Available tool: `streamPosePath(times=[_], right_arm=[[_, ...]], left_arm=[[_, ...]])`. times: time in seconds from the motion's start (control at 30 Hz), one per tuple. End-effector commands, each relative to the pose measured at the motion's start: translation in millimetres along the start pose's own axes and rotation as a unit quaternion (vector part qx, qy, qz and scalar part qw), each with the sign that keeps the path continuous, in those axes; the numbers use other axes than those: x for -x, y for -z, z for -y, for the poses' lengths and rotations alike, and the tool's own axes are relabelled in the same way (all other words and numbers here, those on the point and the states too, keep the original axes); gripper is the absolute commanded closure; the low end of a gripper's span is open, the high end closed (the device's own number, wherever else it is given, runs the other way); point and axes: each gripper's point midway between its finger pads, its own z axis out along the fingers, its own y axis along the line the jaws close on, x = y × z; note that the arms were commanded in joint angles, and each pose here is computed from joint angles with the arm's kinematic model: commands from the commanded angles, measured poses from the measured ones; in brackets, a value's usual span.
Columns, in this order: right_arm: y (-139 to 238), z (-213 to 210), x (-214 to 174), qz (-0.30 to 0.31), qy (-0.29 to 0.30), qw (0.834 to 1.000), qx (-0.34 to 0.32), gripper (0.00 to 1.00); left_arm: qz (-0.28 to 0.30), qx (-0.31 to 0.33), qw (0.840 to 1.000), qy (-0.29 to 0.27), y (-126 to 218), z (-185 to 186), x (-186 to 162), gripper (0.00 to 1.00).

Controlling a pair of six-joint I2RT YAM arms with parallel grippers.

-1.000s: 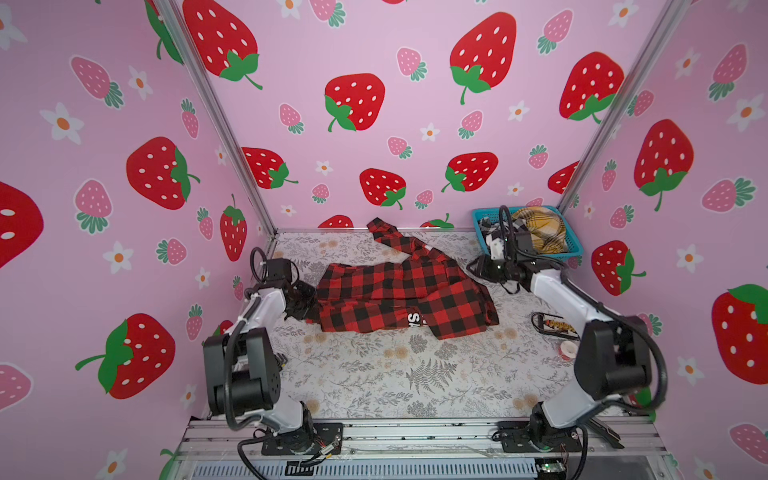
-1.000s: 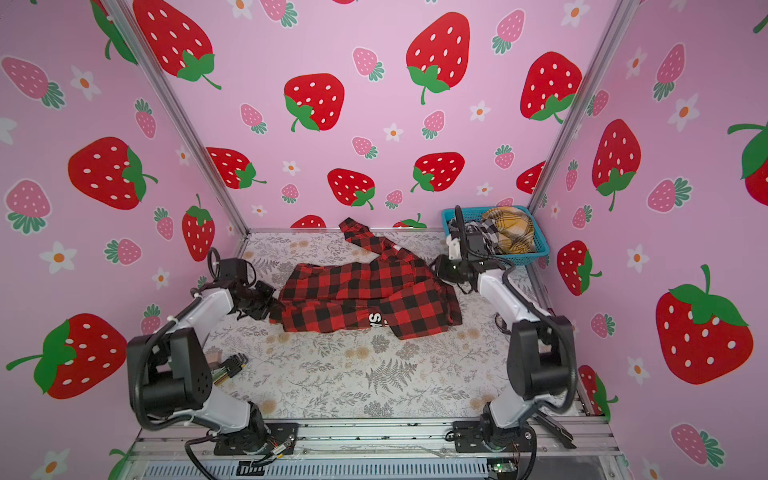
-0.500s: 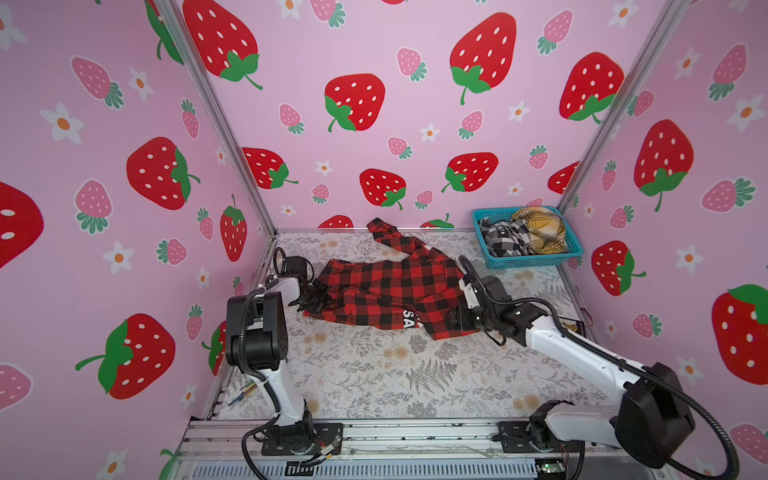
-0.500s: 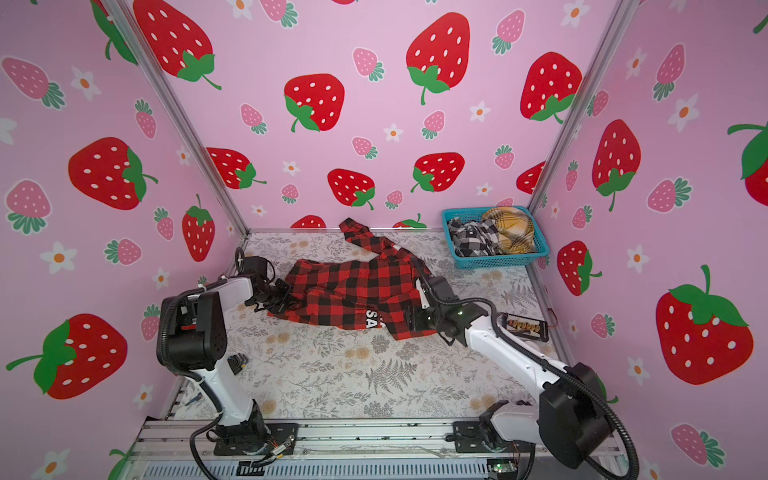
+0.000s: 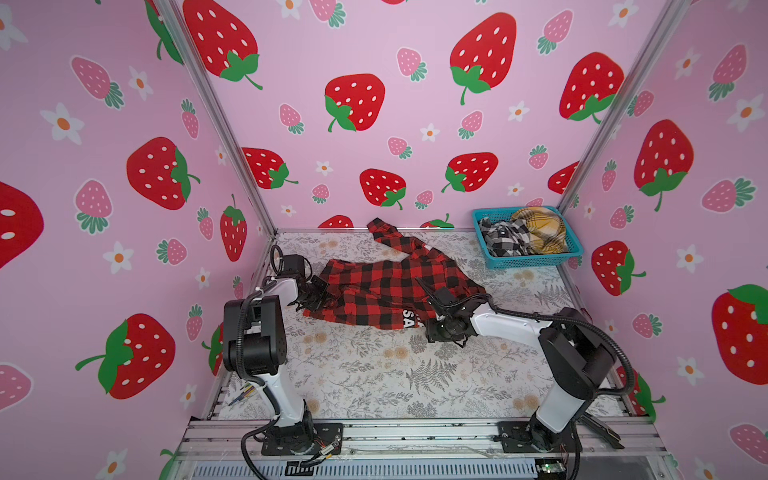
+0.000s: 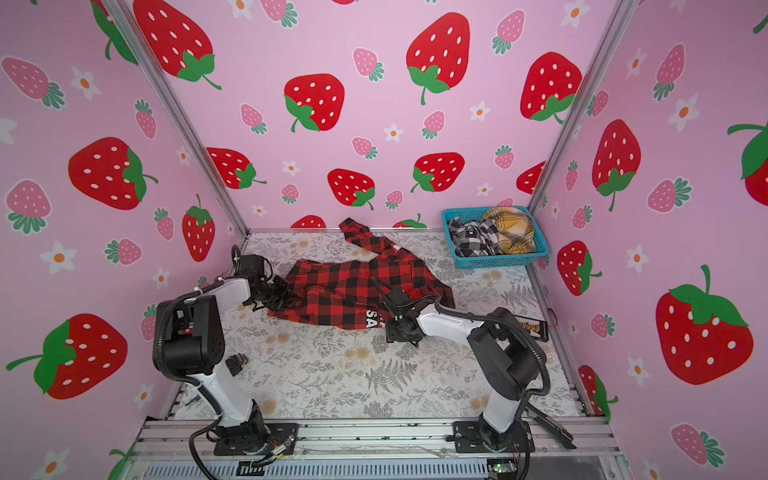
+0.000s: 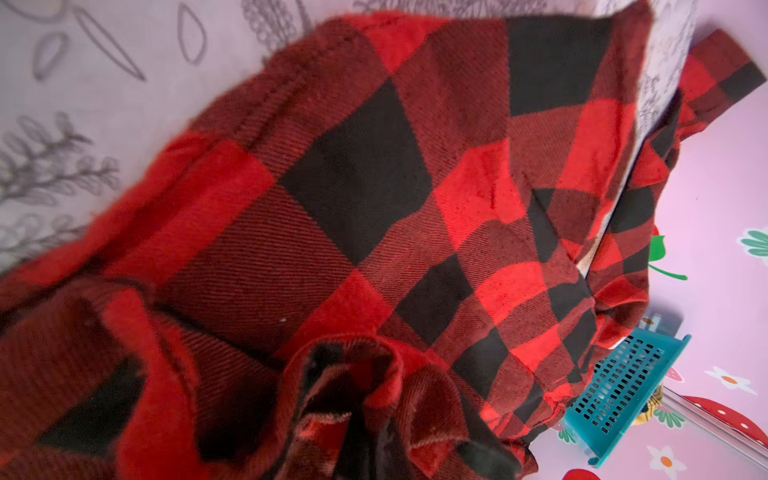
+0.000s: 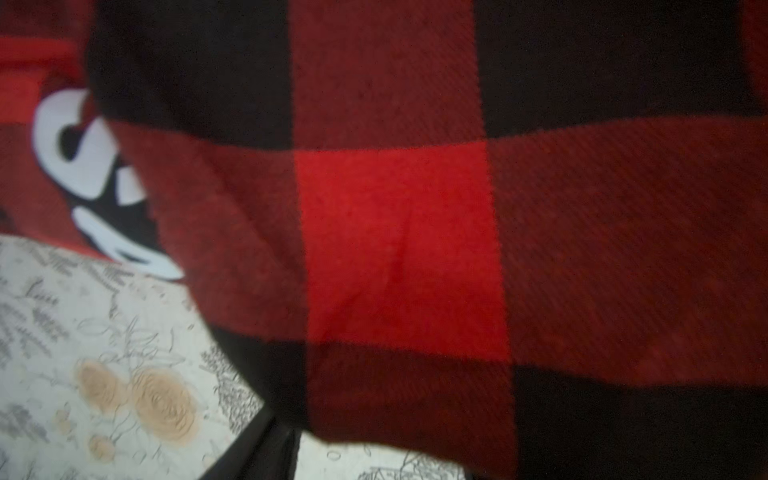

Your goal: Fold and stack the long sleeve shirts

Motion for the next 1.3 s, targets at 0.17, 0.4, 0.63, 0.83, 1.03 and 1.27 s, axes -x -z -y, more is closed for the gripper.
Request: streamPosePath(times=[0.17, 0.4, 0.63, 0.83, 1.03, 1.27], right_arm=[[26, 38, 4, 0.016, -0.034, 0.995, -0.093, 0.99], [123, 35, -17, 0.044, 0.026, 0.998, -0.042, 1.00], [198, 50, 24, 0.125, 0.046, 0.991, -0.031, 1.00], [220, 87, 97, 0.174, 0.007, 0.983, -0.049, 1.00], [303, 98, 222, 0.302, -0.016, 0.951, -0.065, 1.00], [513, 56, 277, 0.539, 0.016, 0.836, 0.099, 1.00]], left_arm=[[-0.002, -0.013, 1.000, -0.002, 8, 7, -1, 1.00], [0.023, -0.012, 1.000, -0.016, 21, 13, 5, 1.00], [0.066, -0.001, 0.997, -0.029, 38, 13, 11, 1.00], [0.137, 0.000, 0.990, -0.030, 72, 17, 22, 1.00], [0.205, -0.104, 0.972, -0.051, 138, 130, 58, 1.00], [0.328, -0.184, 0.919, -0.119, 267, 219, 42, 1.00]])
